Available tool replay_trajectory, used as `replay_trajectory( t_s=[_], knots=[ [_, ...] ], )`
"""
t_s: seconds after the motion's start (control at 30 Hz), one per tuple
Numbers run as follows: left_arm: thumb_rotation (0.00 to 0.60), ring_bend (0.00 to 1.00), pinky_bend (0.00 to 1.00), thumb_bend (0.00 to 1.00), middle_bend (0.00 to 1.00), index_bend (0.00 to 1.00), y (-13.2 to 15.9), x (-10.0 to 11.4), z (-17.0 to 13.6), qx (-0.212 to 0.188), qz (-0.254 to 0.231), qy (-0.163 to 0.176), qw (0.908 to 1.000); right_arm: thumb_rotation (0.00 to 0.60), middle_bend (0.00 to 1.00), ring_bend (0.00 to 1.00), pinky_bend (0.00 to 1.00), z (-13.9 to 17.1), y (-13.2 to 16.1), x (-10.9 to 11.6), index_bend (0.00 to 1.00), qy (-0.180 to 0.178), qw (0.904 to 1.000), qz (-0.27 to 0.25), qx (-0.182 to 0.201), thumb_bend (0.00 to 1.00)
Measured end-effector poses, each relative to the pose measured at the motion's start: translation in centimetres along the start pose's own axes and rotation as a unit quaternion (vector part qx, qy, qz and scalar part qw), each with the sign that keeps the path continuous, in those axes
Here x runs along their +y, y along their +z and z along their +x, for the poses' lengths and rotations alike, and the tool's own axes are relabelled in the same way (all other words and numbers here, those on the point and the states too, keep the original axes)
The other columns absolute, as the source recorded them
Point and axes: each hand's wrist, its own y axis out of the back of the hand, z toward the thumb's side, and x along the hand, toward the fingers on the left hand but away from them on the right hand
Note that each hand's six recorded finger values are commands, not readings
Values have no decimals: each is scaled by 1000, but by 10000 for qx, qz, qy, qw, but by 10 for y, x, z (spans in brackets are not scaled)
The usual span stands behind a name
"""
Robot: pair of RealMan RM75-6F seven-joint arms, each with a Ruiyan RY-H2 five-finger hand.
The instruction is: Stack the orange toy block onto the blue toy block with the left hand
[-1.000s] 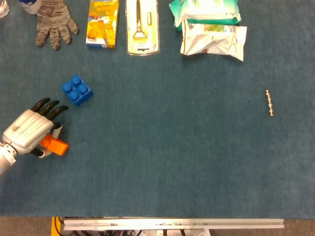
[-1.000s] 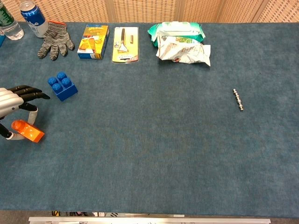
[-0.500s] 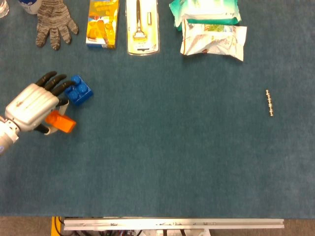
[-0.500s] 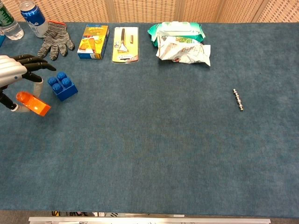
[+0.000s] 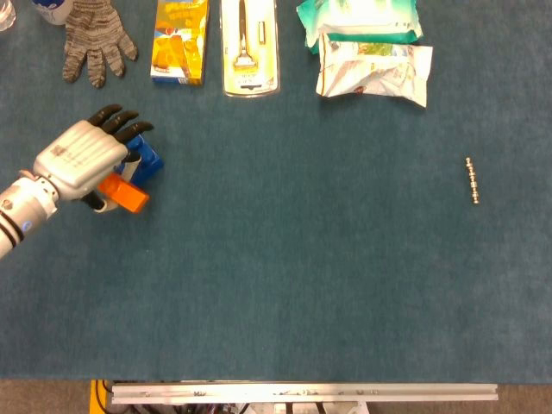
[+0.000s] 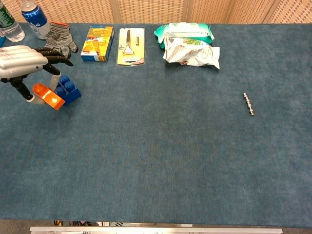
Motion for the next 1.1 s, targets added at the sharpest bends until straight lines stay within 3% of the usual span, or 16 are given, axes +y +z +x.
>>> replay_trajectory(
  t_s=[0.43,1.1],
  knots=[
    [600,19,15,193,125,526,-14,19,30,204,68,54,9998,600,475,374,409,5,-4,4,478,-52,9999,33,-142,345],
    [600,18,15,193,116,523,-20,15,45,48,605,-147,9980,600,475,374,410,4,-2,1,478,-29,9998,60,-207,345]
  ],
)
